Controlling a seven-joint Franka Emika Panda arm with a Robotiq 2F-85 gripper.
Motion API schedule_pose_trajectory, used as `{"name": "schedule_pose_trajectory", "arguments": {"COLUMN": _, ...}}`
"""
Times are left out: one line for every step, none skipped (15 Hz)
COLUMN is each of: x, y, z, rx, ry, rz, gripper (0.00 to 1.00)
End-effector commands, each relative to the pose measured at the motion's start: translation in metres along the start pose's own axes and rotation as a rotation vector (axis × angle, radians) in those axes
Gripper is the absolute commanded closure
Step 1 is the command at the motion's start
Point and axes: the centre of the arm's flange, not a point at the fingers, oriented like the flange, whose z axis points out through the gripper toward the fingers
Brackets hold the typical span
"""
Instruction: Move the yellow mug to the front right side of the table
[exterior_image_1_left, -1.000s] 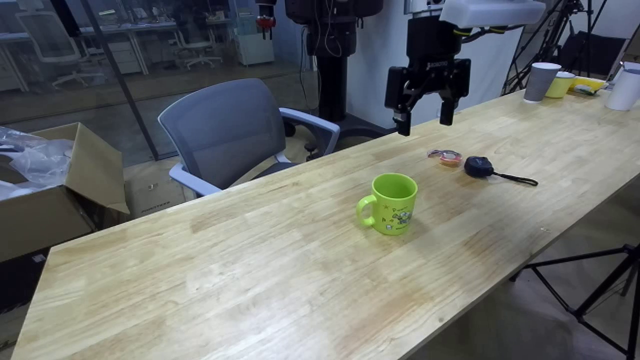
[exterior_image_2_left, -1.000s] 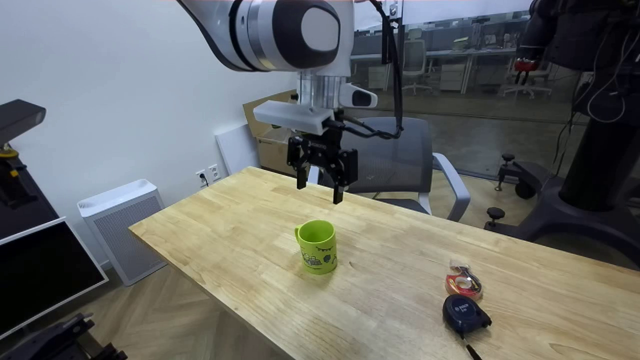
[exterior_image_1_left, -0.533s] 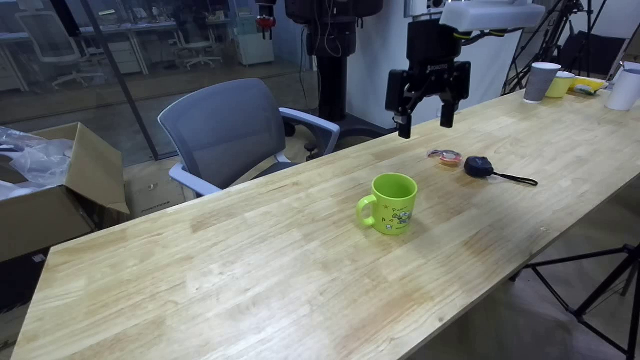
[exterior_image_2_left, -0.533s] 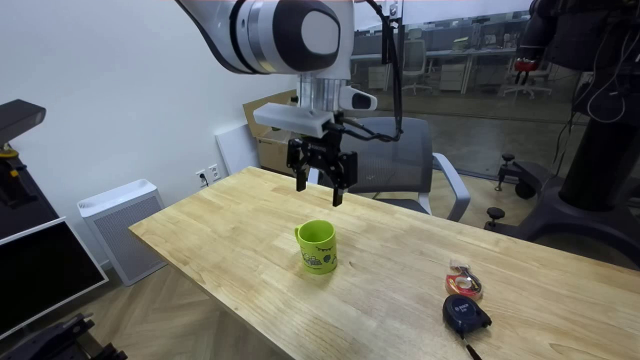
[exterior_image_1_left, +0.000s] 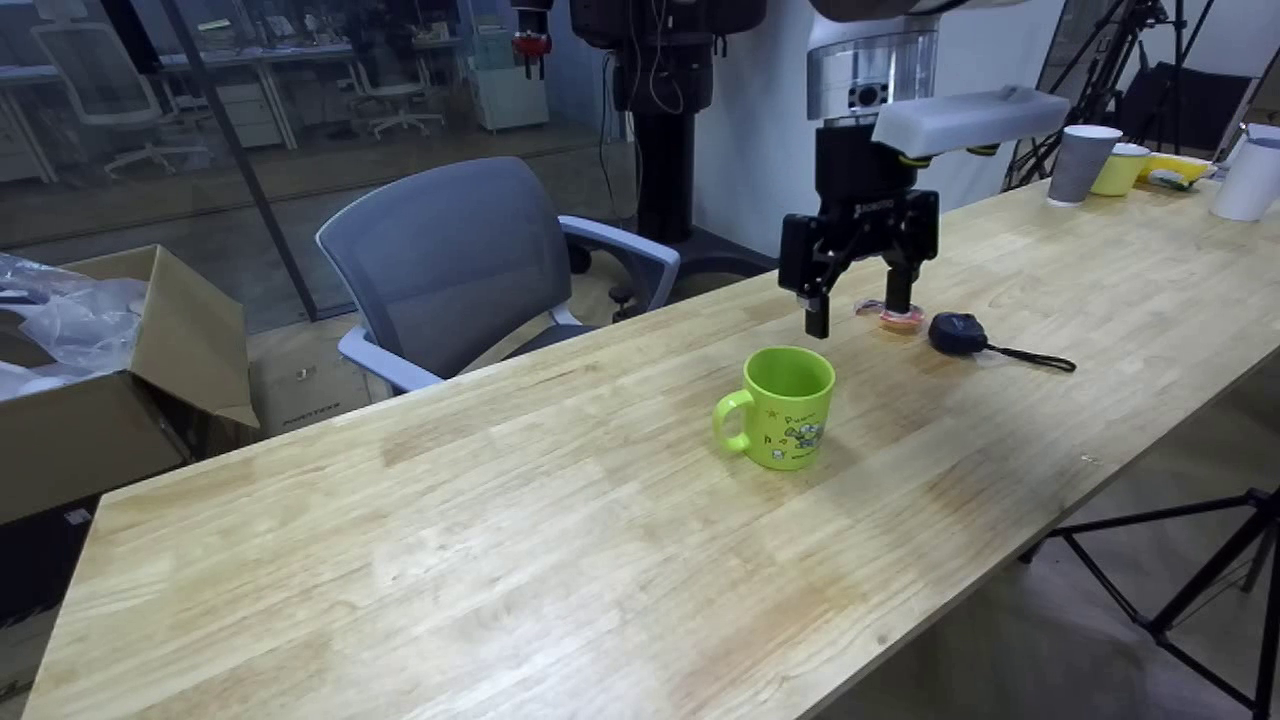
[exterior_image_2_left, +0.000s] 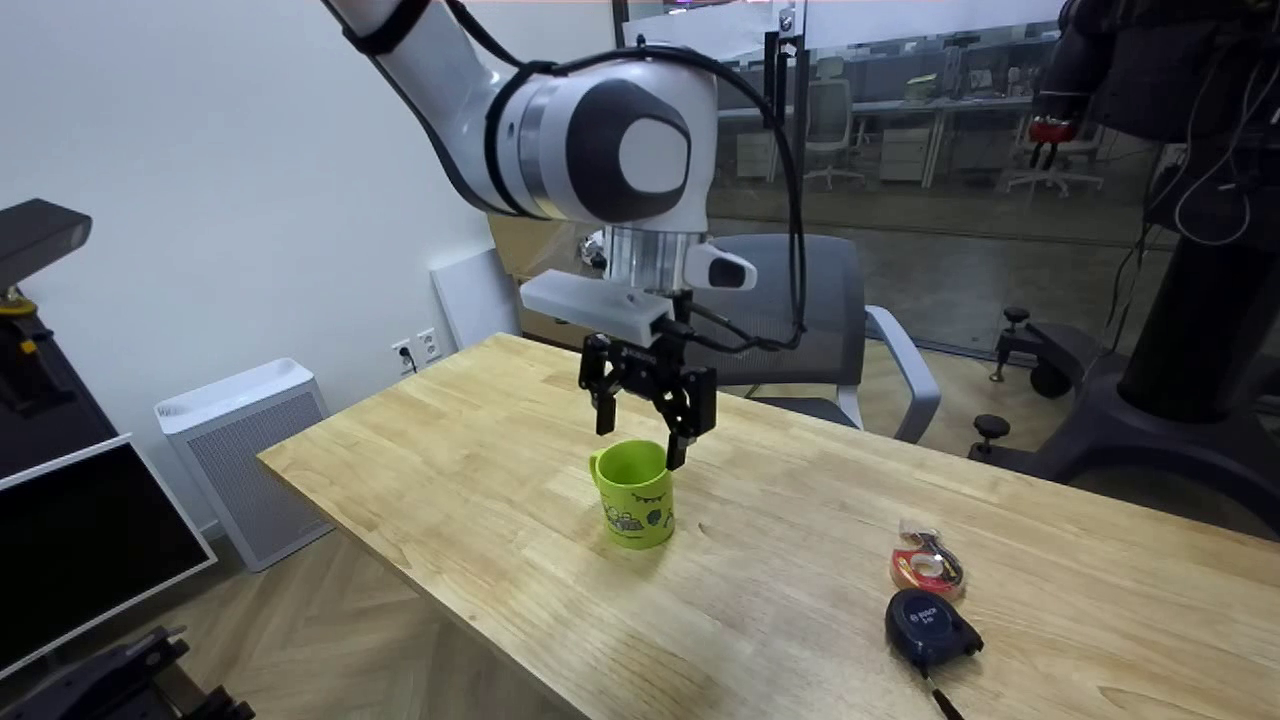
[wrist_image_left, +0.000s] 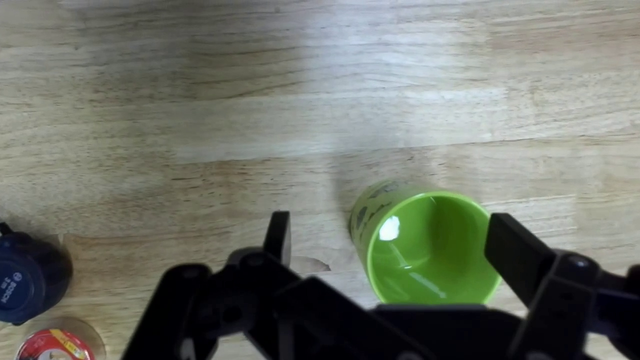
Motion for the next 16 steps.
{"name": "schedule_pose_trajectory", "arguments": {"x": 0.016, "y": 0.003, "z": 0.017, "rx": -0.029, "ry": 0.043, "rz": 0.055, "gripper": 0.00}}
{"name": "schedule_pose_trajectory", "arguments": {"x": 0.019, "y": 0.004, "z": 0.022, "rx": -0.031, "ry": 0.052, "rz": 0.064, "gripper": 0.00}}
{"name": "schedule_pose_trajectory", "arguments": {"x": 0.021, "y": 0.006, "z": 0.026, "rx": -0.035, "ry": 0.064, "rz": 0.073, "gripper": 0.00}}
{"name": "schedule_pose_trajectory", "arguments": {"x": 0.022, "y": 0.007, "z": 0.029, "rx": -0.037, "ry": 0.075, "rz": 0.080, "gripper": 0.00}}
{"name": "schedule_pose_trajectory", "arguments": {"x": 0.023, "y": 0.009, "z": 0.032, "rx": -0.041, "ry": 0.083, "rz": 0.087, "gripper": 0.00}}
{"name": "schedule_pose_trajectory", "arguments": {"x": 0.024, "y": 0.010, "z": 0.034, "rx": -0.045, "ry": 0.090, "rz": 0.092, "gripper": 0.00}}
{"name": "schedule_pose_trajectory", "arguments": {"x": 0.025, "y": 0.012, "z": 0.036, "rx": -0.050, "ry": 0.094, "rz": 0.097, "gripper": 0.00}}
{"name": "schedule_pose_trajectory", "arguments": {"x": 0.026, "y": 0.013, "z": 0.037, "rx": -0.053, "ry": 0.099, "rz": 0.103, "gripper": 0.00}}
{"name": "schedule_pose_trajectory", "arguments": {"x": 0.026, "y": 0.015, "z": 0.038, "rx": -0.056, "ry": 0.105, "rz": 0.109, "gripper": 0.00}}
{"name": "schedule_pose_trajectory", "arguments": {"x": 0.027, "y": 0.016, "z": 0.039, "rx": -0.059, "ry": 0.105, "rz": 0.115, "gripper": 0.00}}
{"name": "schedule_pose_trajectory", "arguments": {"x": 0.027, "y": 0.017, "z": 0.040, "rx": -0.066, "ry": 0.109, "rz": 0.123, "gripper": 0.00}}
{"name": "schedule_pose_trajectory", "arguments": {"x": 0.028, "y": 0.017, "z": 0.041, "rx": -0.066, "ry": 0.112, "rz": 0.125, "gripper": 0.00}}
{"name": "schedule_pose_trajectory", "arguments": {"x": 0.028, "y": 0.015, "z": 0.042, "rx": -0.063, "ry": 0.114, "rz": 0.130, "gripper": 0.00}}
{"name": "schedule_pose_trajectory", "arguments": {"x": 0.029, "y": 0.011, "z": 0.043, "rx": -0.065, "ry": 0.114, "rz": 0.126, "gripper": 0.00}}
{"name": "schedule_pose_trajectory", "arguments": {"x": 0.029, "y": 0.007, "z": 0.045, "rx": -0.064, "ry": 0.113, "rz": 0.121, "gripper": 0.00}}
{"name": "schedule_pose_trajectory", "arguments": {"x": 0.030, "y": 0.004, "z": 0.046, "rx": -0.065, "ry": 0.111, "rz": 0.120, "gripper": 0.00}}
